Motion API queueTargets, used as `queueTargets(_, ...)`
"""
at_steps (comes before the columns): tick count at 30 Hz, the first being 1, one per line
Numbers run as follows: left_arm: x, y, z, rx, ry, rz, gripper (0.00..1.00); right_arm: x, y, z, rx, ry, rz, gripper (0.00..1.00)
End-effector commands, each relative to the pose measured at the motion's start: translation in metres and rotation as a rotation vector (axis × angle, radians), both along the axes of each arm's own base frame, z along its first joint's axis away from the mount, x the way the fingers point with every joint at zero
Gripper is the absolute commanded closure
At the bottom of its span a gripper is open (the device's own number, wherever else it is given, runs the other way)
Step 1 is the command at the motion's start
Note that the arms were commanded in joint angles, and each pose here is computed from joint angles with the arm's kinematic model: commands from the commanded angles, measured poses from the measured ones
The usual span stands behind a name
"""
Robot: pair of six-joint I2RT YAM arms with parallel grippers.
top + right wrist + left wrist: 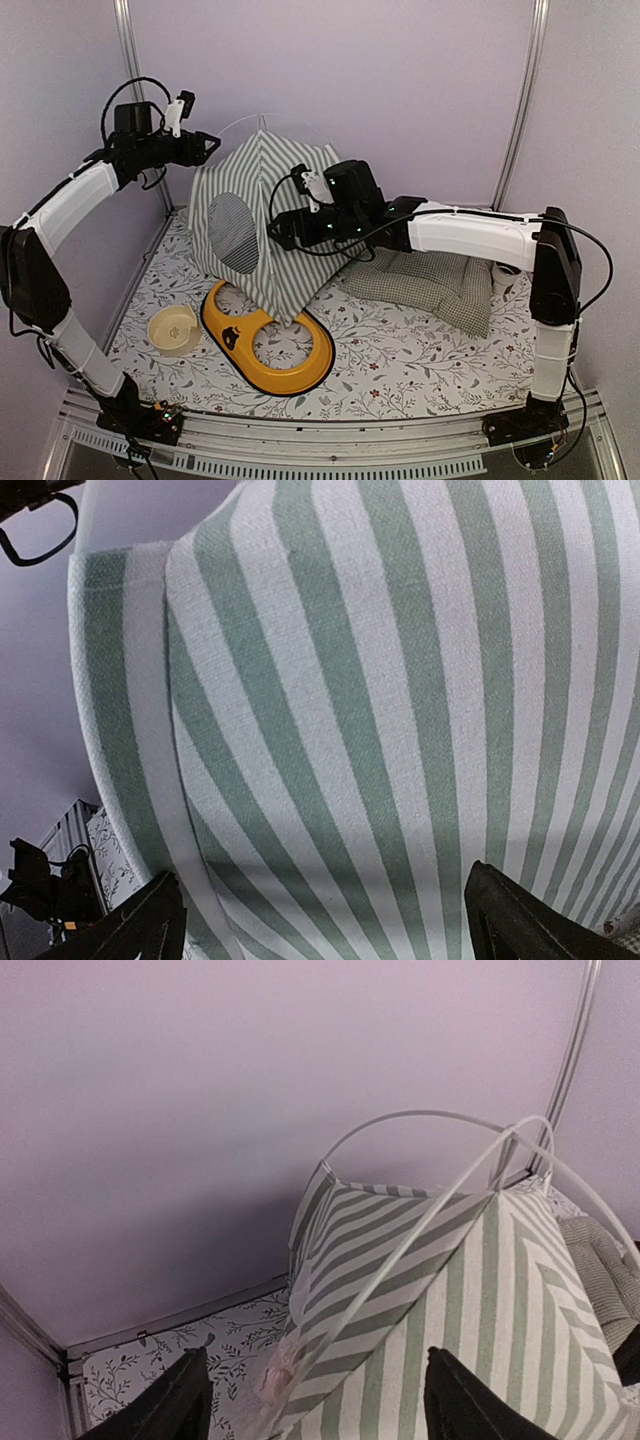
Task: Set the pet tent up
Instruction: Pick up the tent from the corner of the board.
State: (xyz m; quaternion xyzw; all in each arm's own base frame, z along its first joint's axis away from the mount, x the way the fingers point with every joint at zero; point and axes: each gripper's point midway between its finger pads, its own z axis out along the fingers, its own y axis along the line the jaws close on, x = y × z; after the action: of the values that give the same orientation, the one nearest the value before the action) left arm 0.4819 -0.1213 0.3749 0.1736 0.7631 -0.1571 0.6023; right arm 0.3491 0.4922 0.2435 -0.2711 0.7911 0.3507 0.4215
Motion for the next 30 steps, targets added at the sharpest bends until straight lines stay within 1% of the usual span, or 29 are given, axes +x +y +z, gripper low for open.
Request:
queueTargets(1,0.01,-0.007,-0.02,0.1,0.051,-0.092,0.28,-0.001,0.007,0.002,-0.015,-0.005,0.013,0.01)
queueTargets(4,0.009,-0.009,-0.017,0.109,0.043,-0.114,0.31,-0.004,0.001,0.001,-0.029,-0.008,-0.006,0.01)
queueTargets(8,0.003,0.002,-0.01,0.092,0.019,-0.087,0.31,-0.008,-0.012,0.008,-0.019,-0.021,-0.038,0.01)
queueTargets(13,-0.014,0.033,0.006,0.038,-0.052,0.01,0.25,-0.011,-0.028,0.02,0.012,-0.031,-0.089,0.01)
queueTargets(17,-0.035,0.057,0.004,-0.028,-0.084,0.038,0.24,-0.019,-0.032,0.031,0.041,-0.043,-0.084,0.01)
queueTargets(20,-0.048,0.065,-0.006,-0.074,-0.088,-0.001,0.26,-0.025,-0.03,0.03,0.04,-0.044,-0.063,0.01)
queueTargets(24,-0.056,0.056,-0.027,-0.064,-0.079,-0.079,0.29,-0.031,-0.032,0.029,0.036,-0.043,-0.036,0.01)
queueTargets(27,-0.05,0.054,-0.04,-0.053,-0.055,-0.111,0.29,-0.037,-0.037,0.03,0.027,-0.053,-0.022,0.01)
queueTargets(30,-0.038,0.053,-0.049,-0.035,-0.016,-0.132,0.29,-0.041,-0.046,0.035,0.023,-0.071,-0.024,0.01)
